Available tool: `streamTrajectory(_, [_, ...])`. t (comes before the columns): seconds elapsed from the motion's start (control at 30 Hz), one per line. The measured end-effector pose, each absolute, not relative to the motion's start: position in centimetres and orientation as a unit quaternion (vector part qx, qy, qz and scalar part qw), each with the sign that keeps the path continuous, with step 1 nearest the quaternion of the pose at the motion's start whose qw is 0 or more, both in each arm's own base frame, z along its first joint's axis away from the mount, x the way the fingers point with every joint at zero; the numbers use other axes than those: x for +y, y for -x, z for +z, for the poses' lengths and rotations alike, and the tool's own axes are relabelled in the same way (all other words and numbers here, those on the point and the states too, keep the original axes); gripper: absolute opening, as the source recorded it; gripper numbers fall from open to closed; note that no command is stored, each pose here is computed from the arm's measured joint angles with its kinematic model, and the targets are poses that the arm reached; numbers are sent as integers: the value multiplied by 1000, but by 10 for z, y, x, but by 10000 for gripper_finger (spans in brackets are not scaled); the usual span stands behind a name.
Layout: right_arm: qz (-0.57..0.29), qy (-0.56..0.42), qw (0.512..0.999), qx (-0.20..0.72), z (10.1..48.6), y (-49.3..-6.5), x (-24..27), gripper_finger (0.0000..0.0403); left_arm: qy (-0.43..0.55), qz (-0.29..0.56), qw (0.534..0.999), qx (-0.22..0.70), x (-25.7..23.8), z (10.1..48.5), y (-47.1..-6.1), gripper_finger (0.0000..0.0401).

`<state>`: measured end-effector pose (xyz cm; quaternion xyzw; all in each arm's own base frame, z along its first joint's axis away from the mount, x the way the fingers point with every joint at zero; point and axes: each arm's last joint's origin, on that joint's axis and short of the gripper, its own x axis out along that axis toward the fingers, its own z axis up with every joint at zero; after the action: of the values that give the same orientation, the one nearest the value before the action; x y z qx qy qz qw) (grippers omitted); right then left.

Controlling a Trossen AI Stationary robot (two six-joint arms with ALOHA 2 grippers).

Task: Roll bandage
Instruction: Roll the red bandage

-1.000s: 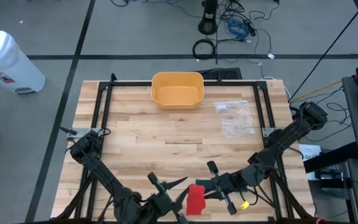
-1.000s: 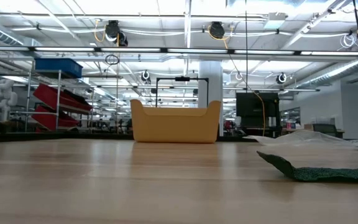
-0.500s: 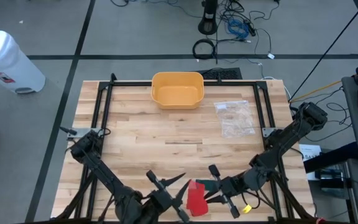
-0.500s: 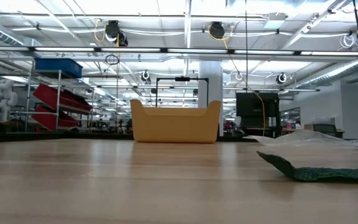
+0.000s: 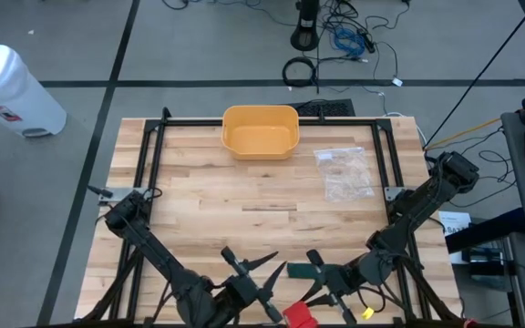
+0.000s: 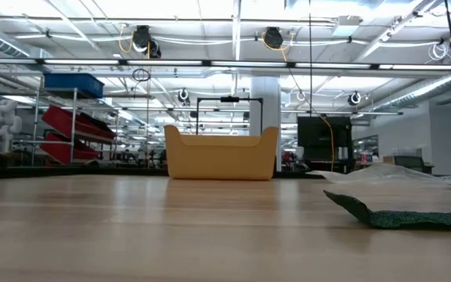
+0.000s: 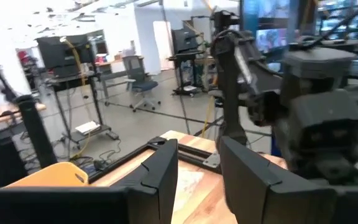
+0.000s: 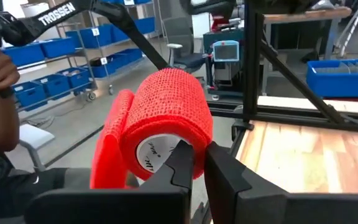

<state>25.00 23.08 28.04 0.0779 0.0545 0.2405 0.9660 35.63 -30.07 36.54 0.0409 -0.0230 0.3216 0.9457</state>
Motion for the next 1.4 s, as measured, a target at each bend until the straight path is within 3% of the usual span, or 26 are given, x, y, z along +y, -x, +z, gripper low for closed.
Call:
streamTrajectory(0.37, [233, -69, 969, 49, 281, -251, 229, 18, -159, 144, 976, -29, -347, 355, -328, 126])
streamTrajectory(0.6, [226, -90, 969, 49, 282, -254, 226, 18, -295, 78, 951, 39, -358, 331, -321, 126])
streamTrajectory(0.8, [216, -112, 969, 43, 284, -258, 222, 18, -393, 24, 918, 32, -369, 326, -315, 126])
streamTrajectory(1.07, [201, -125, 971, 27, 288, -265, 213, 18, -447, 29, 893, 43, -377, 316, -312, 136])
streamTrajectory(1.4, [181, -131, 974, 25, 288, -275, 200, 18, -524, 67, 843, 101, -376, 299, -310, 227])
